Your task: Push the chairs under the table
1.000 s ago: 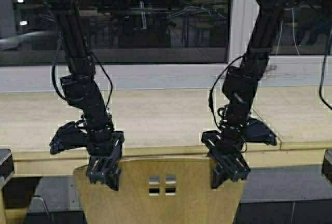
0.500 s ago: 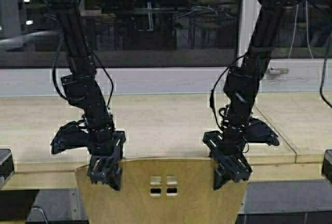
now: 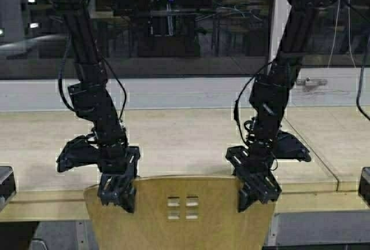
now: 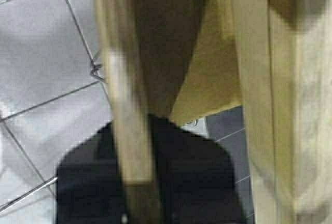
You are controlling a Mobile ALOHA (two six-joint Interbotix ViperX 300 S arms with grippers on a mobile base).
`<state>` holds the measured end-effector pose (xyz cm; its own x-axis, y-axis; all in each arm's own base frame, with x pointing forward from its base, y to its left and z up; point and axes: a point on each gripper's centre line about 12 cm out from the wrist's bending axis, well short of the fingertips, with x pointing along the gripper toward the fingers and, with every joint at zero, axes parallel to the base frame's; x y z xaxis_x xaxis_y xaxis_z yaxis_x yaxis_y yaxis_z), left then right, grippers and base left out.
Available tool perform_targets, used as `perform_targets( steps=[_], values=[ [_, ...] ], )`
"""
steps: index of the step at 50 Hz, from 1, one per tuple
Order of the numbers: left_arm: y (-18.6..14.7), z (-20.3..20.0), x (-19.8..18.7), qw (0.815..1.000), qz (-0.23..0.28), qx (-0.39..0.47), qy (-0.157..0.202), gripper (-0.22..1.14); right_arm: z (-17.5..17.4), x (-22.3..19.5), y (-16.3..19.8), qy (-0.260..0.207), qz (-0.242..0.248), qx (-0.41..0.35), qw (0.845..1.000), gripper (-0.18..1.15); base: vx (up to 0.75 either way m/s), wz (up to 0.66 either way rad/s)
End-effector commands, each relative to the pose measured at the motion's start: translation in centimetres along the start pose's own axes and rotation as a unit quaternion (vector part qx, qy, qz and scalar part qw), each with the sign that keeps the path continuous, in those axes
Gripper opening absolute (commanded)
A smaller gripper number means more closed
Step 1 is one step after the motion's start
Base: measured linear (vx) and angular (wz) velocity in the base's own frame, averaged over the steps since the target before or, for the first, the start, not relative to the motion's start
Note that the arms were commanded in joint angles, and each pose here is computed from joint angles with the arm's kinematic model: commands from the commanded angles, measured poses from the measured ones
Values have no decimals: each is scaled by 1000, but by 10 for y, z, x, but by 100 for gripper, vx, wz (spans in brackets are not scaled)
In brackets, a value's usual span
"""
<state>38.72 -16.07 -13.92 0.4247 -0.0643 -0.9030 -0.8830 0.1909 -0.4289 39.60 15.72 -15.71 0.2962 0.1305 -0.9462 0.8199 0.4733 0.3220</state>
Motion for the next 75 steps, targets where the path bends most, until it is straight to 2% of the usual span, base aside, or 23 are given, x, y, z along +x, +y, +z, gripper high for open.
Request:
perform_targets(
  steps=[1, 7, 13, 18, 22, 31, 45, 52, 63, 70, 73, 75],
  values=[
    [-40, 1, -20, 999, -50, 7, 4, 40, -2, -20, 25, -6, 32, -60, 998, 54, 2, 0],
    [-42, 1, -22, 998, -53, 34, 4, 49, -3, -22, 29, -4, 34, -64, 997, 71, 1, 0],
    [-40, -1, -26, 998, -44, 45, 12, 70, -5, -30, 36, 13, 28, -66, 997, 87, 0, 0],
    [-42, -3, -31, 998, -39, 47, 20, 88, -3, -36, 42, 17, 31, -62, 997, 91, -1, 1],
    [-44, -2, -35, 998, -40, 46, 21, 96, -1, -39, 44, 21, 30, -58, 998, 91, 0, 0],
    [-45, -5, -47, 998, -28, 46, 38, 96, -3, -51, 43, 45, 10, -56, 997, 91, 0, 0],
    [-55, -5, -96, 996, -21, 59, 70, 96, -4, -93, 33, 78, -19, -55, 995, 91, 0, 0],
    [-68, -4, -122, 993, -47, 85, 73, 96, 3, -121, 42, 73, -4, -67, 995, 91, 0, 0],
    [-101, -3, -170, 986, -104, 98, 82, 96, 18, -179, 79, 43, 54, -118, 991, 91, 0, 0],
    [-121, 16, -210, 968, -144, 198, 65, 96, 27, -217, 99, -1, 87, -189, 978, 91, 0, 0],
    [-130, 26, -231, 951, -162, 261, 49, 96, 31, -236, 107, -22, 101, -218, 970, 91, 0, 0],
    [-136, 33, -248, 931, -174, 320, 34, 96, 33, -248, 112, -37, 110, -237, 965, 91, -1, 0]
  ],
)
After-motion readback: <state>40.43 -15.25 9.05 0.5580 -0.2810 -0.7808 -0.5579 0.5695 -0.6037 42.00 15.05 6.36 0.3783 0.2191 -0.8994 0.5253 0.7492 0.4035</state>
